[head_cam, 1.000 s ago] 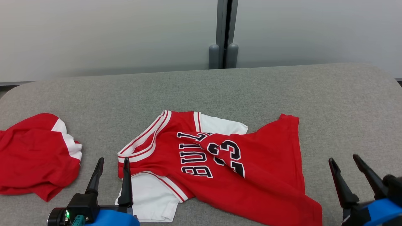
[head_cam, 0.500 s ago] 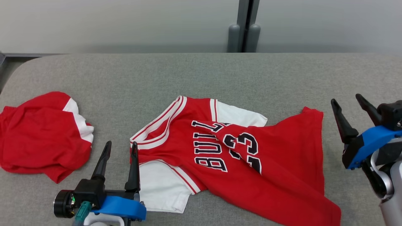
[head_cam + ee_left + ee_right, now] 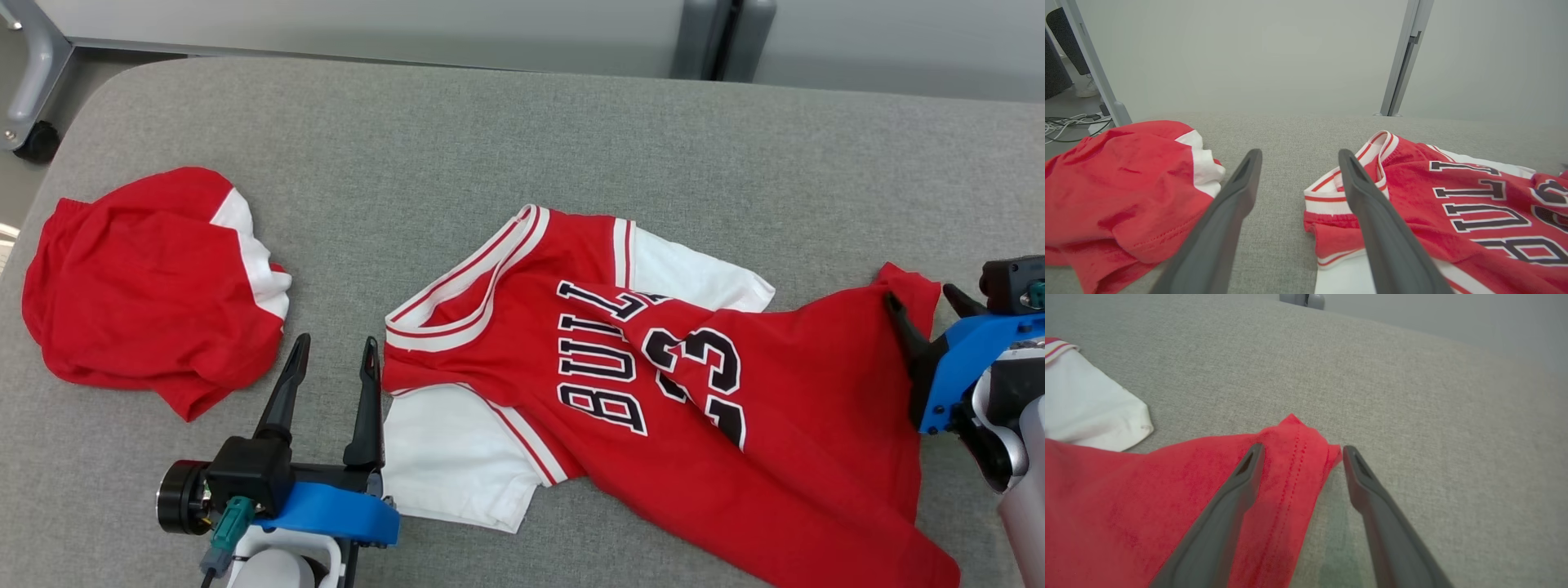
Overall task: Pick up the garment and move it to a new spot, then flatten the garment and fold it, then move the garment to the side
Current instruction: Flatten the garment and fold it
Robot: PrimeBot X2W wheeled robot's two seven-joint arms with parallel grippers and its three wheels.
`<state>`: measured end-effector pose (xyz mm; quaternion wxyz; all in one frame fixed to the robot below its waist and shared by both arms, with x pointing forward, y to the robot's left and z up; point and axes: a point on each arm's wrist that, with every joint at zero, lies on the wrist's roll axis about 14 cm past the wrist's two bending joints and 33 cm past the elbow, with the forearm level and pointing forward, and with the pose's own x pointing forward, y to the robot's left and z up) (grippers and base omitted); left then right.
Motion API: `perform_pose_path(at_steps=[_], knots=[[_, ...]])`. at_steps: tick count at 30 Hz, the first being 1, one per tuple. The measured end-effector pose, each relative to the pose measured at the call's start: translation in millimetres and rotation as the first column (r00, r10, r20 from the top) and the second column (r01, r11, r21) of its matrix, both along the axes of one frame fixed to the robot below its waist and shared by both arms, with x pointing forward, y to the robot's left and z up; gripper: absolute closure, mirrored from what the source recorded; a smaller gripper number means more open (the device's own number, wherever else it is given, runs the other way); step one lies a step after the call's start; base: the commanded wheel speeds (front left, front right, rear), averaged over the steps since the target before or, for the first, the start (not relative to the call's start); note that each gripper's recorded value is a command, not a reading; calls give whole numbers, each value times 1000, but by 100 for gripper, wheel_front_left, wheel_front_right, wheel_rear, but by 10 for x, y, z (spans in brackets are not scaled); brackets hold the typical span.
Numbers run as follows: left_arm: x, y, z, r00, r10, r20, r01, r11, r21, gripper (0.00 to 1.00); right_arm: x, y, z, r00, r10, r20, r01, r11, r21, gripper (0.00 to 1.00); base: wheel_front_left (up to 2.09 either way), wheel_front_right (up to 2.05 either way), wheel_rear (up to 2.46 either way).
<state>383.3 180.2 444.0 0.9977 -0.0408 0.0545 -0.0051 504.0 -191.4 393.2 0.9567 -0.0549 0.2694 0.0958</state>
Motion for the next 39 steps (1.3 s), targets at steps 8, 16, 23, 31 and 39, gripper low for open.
perform_pose_path(at_steps=[8,16,23,31,39], knots=[[18,16,11,1000,8,3,-8,1000,-2,0,-75,78,-293,993,0,-120,2,1000,17,67,0,0,0],[11,31,25,1000,15,5,-15,1000,1,0,352,51,168,997,3,75,-6,999,32,100,0,0,0],[-10,57,49,1000,25,11,-25,1000,-1,0,634,10,555,978,-18,209,11,999,37,73,0,0,0],[-24,8,38,1000,10,8,-10,1000,7,0,577,-18,600,968,-54,245,36,997,75,0,0,0,0],[8,15,132,999,0,40,-1,1000,28,0,297,-244,904,902,-119,415,64,987,145,0,0,0,0]])
